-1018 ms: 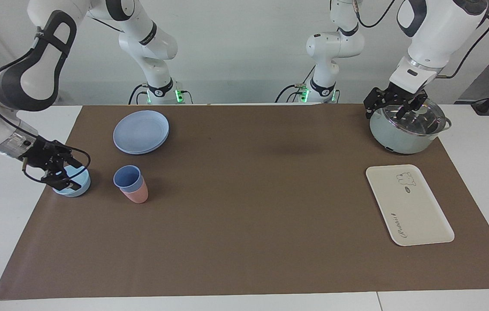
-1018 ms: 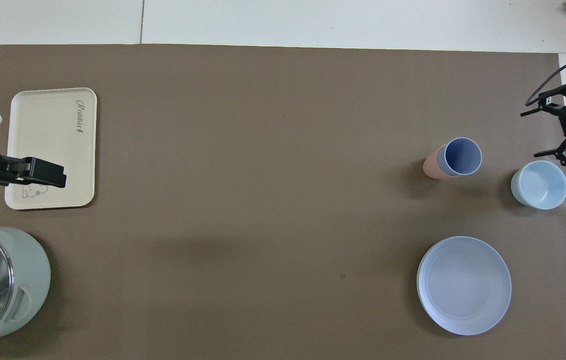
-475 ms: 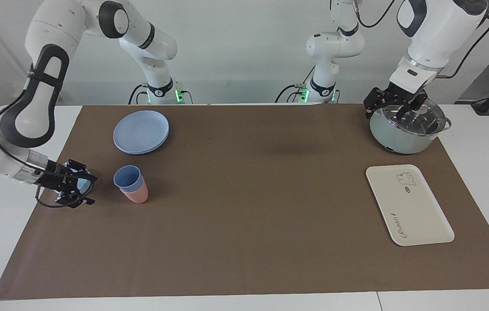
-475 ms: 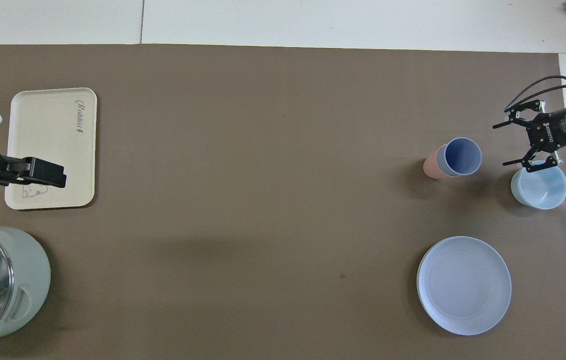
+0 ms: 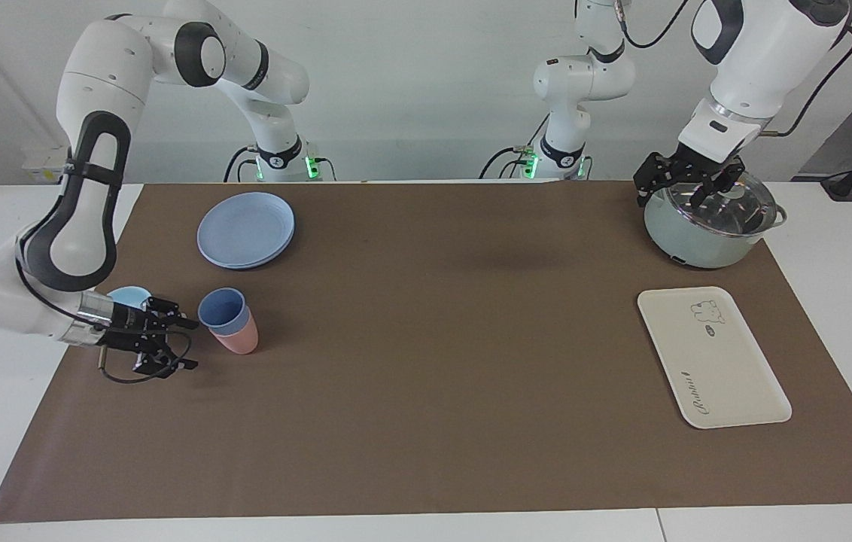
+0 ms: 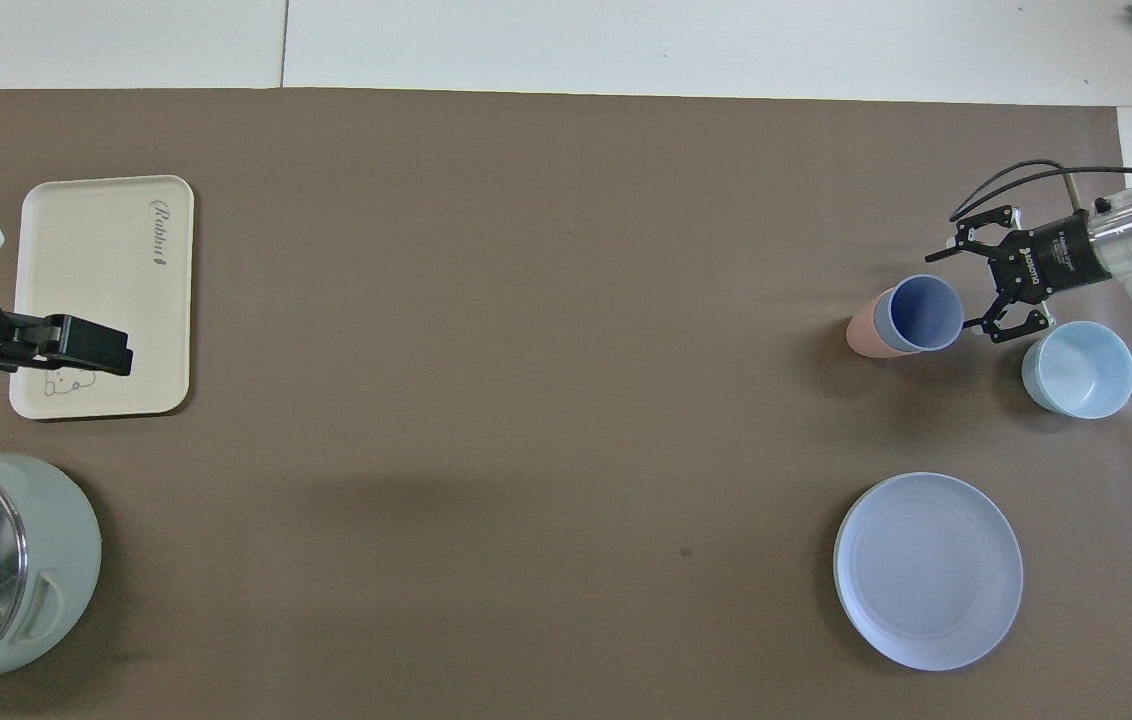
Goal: Place cup on tray
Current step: 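Move the open right gripper over the nested blue and pink cups, then close the right gripper on the rim of the blue cup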
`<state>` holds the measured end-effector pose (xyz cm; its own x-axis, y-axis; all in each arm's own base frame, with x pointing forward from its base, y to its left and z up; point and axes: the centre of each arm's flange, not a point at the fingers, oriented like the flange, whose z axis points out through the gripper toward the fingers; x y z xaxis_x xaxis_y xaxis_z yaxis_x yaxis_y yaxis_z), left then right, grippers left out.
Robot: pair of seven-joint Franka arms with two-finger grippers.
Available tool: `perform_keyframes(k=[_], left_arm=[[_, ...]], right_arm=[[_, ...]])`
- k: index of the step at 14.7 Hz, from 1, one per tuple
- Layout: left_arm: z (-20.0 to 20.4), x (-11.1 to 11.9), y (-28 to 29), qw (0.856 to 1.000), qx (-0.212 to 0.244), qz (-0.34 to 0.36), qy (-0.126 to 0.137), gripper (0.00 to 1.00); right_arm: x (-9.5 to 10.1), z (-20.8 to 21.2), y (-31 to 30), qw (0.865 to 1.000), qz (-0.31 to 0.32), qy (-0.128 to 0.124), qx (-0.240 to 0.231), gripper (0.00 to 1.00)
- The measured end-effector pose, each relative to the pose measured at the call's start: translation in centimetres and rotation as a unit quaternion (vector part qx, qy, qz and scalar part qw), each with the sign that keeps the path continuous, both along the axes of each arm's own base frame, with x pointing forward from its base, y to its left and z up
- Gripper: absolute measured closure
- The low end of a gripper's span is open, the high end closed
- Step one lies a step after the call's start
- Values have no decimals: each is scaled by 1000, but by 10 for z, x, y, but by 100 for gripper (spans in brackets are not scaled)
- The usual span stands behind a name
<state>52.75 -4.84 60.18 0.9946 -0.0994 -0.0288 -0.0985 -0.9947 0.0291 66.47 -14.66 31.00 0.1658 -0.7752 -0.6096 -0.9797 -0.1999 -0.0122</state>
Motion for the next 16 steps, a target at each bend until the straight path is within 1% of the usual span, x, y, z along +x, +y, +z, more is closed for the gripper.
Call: perform_keyframes(k=[4,7,16], left_arm=[[0,0,0,1000,0,0,0,0],[0,0,0,1000,0,0,0,0],[0,0,0,1000,0,0,0,0]], right_arm=[[-12,-24,-1,1000,-4,22,15,7],[-25,-45,7,999,6,29,38,7],[-44,-56,25,995,-6,28,96,8]])
